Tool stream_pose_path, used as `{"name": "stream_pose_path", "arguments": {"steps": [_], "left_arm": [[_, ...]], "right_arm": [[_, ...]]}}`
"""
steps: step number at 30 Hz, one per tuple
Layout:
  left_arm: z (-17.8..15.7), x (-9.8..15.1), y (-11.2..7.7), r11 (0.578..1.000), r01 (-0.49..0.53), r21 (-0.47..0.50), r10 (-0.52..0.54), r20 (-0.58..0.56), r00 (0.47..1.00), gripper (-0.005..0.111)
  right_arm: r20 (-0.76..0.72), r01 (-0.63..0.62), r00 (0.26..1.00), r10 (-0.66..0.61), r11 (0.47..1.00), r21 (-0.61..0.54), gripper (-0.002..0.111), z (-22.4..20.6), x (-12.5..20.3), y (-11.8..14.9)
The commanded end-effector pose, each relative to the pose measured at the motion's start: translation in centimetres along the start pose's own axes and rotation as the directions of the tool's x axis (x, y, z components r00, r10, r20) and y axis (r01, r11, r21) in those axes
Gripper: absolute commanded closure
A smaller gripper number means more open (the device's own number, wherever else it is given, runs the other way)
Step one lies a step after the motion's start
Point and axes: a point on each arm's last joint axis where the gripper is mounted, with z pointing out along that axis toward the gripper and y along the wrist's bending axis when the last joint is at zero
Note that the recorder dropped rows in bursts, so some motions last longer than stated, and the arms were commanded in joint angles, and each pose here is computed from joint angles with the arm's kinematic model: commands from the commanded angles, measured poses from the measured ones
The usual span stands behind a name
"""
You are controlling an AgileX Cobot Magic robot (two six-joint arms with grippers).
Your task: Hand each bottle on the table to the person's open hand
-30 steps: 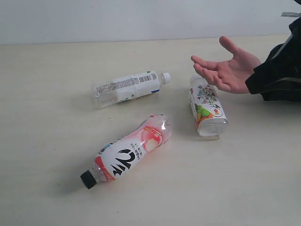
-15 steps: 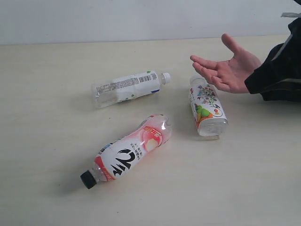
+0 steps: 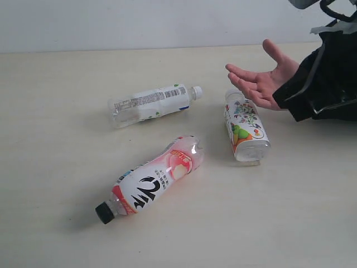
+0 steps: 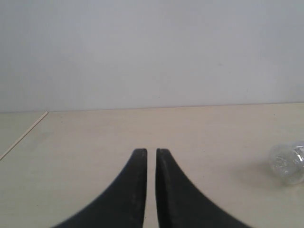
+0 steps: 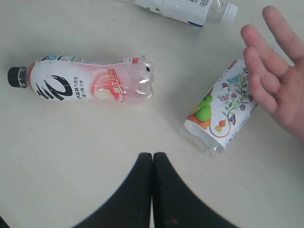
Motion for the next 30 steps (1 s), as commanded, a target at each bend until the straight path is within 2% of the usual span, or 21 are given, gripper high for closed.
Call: {"name": "stream_pose_path", "arguments": {"steps": [1,13,20,26,30], "left_arm": [[0.0,0.0,0.0,1.000,0.001,-0.001,-0.001,0.011,1.000,0.097],[0.0,0.0,0.0,1.000,0.001,-0.001,-0.001,0.011,1.000,0.097],[0.0,0.0,0.0,1.000,0.001,-0.001,-0.001,0.011,1.000,0.097],[0.0,0.0,0.0,1.000,0.001,-0.001,-0.001,0.011,1.000,0.097],[0.0,0.0,0.0,1.000,0.001,-0.001,-0.001,0.011,1.000,0.097]], "right_arm": [[0.002,0.023,1.000,-0.023,1.000,0.018,0.108,-0.1,-0.2,-0.1],[-0.118,0.065,0.991,-0.061,0.997,0.031,0.108,1.0,0.4,-0.6],[-0.192,0.247,0.952,-0.238,0.969,0.022,0.108,2.5,0.2,1.3],[-0.285,0.279,0.917,-0.280,0.959,-0.048,0.108,4.6,0.0,2.2],[-0.345,0.360,0.859,-0.378,0.925,-0.118,0.107,6.6,-0.5,2.9]]}}
